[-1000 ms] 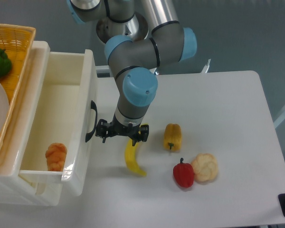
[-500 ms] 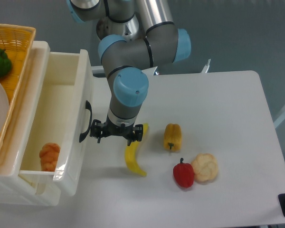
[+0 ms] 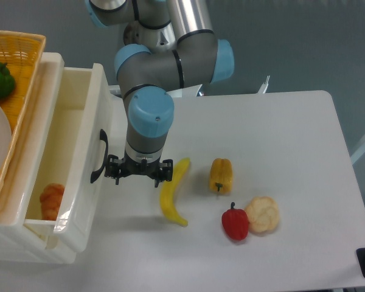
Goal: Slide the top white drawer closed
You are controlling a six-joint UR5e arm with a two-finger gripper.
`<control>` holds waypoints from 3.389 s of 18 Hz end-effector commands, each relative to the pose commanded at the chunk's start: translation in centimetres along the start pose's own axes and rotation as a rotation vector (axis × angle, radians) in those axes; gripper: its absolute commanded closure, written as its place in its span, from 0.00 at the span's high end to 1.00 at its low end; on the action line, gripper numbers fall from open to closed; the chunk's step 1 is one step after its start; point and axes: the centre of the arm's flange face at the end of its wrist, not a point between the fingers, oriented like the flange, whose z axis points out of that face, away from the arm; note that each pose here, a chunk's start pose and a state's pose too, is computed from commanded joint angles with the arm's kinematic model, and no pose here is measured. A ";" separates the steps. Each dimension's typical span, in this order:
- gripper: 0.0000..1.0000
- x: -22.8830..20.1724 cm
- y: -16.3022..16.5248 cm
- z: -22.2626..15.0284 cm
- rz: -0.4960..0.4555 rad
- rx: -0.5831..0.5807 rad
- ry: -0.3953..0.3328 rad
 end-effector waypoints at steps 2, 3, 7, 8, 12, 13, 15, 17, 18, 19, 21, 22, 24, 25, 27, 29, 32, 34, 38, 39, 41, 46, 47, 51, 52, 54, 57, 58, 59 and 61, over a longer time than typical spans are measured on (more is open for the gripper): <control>1.00 0.7 0.0 0.0 0.008 0.000 0.000; 1.00 0.8 0.0 0.0 0.008 -0.001 0.000; 1.00 1.9 0.1 0.3 0.004 -0.007 -0.005; 1.00 2.1 0.1 0.3 0.006 -0.007 -0.003; 1.00 3.0 0.2 -0.1 0.018 -0.001 -0.006; 1.00 3.1 0.3 -0.3 0.018 0.002 -0.006; 1.00 3.3 0.4 -0.4 0.020 0.005 -0.007; 1.00 3.7 0.4 -0.5 0.026 0.004 -0.006; 1.00 3.7 0.4 -0.4 0.025 0.002 -0.008; 1.00 3.7 0.4 -0.4 0.024 0.000 -0.007; 1.00 4.1 0.4 -0.1 0.024 -0.002 -0.007; 1.00 4.2 0.5 -0.2 0.026 -0.003 -0.016; 1.00 4.2 0.5 -0.1 0.020 -0.005 -0.028; 1.00 4.4 0.5 -0.1 0.022 -0.006 -0.028; 1.00 4.8 0.5 -0.2 0.028 -0.004 -0.028; 1.00 4.8 0.5 -0.2 0.026 -0.004 -0.028; 1.00 5.1 0.6 -0.1 0.031 -0.005 -0.028; 1.00 5.1 0.6 -0.1 0.030 -0.006 -0.029; 1.00 5.2 0.6 0.0 0.033 -0.008 -0.027; 1.00 5.2 0.6 0.0 0.032 -0.007 -0.027; 1.00 5.3 0.6 -0.3 0.033 -0.002 -0.027; 1.00 5.3 0.8 -0.9 0.020 0.007 -0.030; 1.00 5.4 0.9 -0.9 0.022 0.006 -0.029; 1.00 5.1 0.7 -0.4 0.028 -0.001 -0.027; 1.00 4.8 0.7 -0.5 0.027 0.001 -0.029; 1.00 3.8 0.6 -0.8 0.017 0.006 -0.039; 1.00 0.9 0.4 -1.6 0.011 0.017 -0.060; 1.00 0.0 0.4 -1.7 0.033 0.012 -0.080; 1.00 -1.1 0.5 -1.9 0.046 0.006 -0.103; 1.00 -3.5 0.5 -3.0 0.030 0.016 -0.132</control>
